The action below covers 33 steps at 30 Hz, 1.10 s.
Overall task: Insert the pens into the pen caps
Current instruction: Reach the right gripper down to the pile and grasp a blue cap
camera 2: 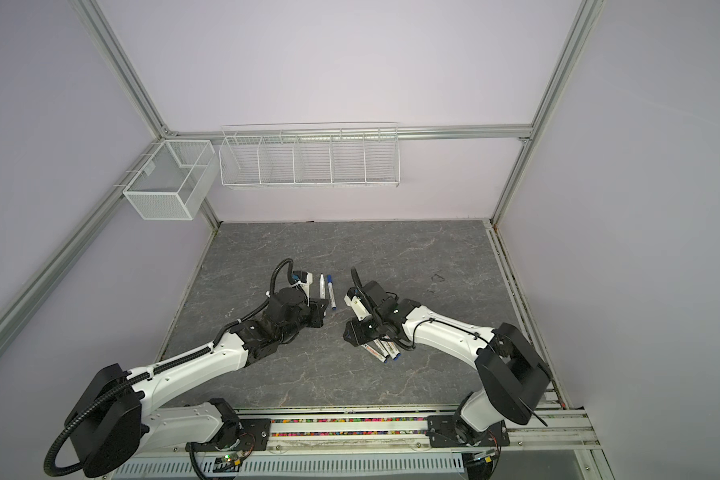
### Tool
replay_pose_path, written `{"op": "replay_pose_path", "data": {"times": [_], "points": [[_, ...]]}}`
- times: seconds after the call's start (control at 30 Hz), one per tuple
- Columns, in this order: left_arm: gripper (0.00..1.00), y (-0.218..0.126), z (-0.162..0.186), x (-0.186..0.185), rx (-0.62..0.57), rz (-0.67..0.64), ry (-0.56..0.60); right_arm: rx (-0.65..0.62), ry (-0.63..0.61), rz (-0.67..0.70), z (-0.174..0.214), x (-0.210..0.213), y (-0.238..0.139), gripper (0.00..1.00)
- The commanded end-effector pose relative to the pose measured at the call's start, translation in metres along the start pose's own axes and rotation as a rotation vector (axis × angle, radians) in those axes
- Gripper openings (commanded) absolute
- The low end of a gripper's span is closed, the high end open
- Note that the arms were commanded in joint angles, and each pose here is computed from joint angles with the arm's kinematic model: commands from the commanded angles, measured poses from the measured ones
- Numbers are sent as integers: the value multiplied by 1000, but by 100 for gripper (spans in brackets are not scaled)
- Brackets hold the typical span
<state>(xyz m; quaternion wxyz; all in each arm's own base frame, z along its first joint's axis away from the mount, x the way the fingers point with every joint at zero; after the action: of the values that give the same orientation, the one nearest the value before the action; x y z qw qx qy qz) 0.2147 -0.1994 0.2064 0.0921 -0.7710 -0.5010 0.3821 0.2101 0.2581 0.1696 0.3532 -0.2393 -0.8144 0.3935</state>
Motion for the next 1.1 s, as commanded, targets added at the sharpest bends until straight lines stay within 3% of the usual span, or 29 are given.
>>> {"op": "replay_pose_path", "data": {"times": [0.0,0.47,1.07], "points": [[0,-6,0,7,-25,-48,-13,65,-19,16,-3,-1,10,44],[0,-8,0,8,-26,-65,-9,191,47,75,-9,-14,47,44],[0,-5,0,7,-11,-58,-9,220,47,160,-18,-19,67,45]]}}
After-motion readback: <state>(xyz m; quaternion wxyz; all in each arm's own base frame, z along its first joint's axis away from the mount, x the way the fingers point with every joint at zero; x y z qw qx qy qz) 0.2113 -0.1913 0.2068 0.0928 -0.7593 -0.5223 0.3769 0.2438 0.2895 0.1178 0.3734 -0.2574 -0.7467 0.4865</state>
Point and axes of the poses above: each gripper's point midway between its finger pads, its own y axis out along the fingers, its own x axis along the line the jaws close on, z = x × y, the point moved 10 cm from there along -y, back along the fingers, and after that the axes turned 9 degrees about -y, right-handed, at the moved point
